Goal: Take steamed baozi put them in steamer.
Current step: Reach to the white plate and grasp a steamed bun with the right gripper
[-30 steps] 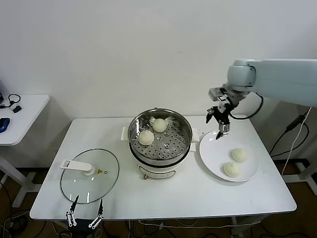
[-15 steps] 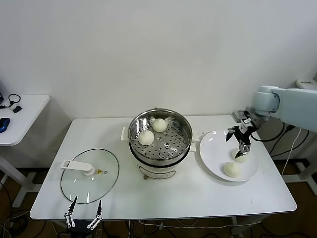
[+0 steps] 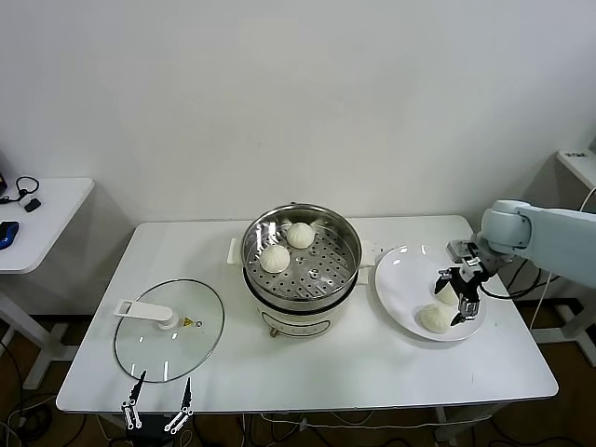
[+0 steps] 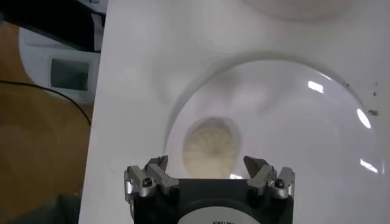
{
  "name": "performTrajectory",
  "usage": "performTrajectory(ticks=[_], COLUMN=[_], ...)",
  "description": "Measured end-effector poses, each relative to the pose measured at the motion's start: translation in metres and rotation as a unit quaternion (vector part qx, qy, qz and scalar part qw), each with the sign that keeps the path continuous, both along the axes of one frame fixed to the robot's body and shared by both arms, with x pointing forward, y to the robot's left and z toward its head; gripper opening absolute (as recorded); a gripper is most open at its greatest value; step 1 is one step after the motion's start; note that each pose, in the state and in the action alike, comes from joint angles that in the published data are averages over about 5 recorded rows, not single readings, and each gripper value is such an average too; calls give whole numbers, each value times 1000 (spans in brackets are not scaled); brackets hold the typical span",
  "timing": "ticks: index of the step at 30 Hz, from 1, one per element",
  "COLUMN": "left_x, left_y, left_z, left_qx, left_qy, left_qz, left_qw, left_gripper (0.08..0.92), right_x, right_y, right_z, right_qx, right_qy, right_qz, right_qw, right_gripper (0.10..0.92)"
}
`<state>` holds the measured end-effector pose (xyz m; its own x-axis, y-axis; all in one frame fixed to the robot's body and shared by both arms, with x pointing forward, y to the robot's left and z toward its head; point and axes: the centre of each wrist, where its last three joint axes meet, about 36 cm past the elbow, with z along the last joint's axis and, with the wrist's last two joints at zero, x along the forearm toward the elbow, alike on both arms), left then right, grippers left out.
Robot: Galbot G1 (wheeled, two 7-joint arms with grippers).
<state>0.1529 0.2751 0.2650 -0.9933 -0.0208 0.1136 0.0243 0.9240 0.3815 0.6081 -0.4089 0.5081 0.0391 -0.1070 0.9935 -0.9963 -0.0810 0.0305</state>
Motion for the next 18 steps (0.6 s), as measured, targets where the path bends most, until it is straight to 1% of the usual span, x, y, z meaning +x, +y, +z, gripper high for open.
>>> performTrajectory(ticks=[18], left_x=[-1], left_y=[0], left_z=[-2], left_qx=[0], left_qy=[2], left_qz=[1], left_qw=[1000], left_gripper=[823], right_x=[8], right_y=[-2], right_z=[-31], right_qx=[-5], right_qy=[3], right_qz=[-11], right_qw=[1000], right_gripper=[823])
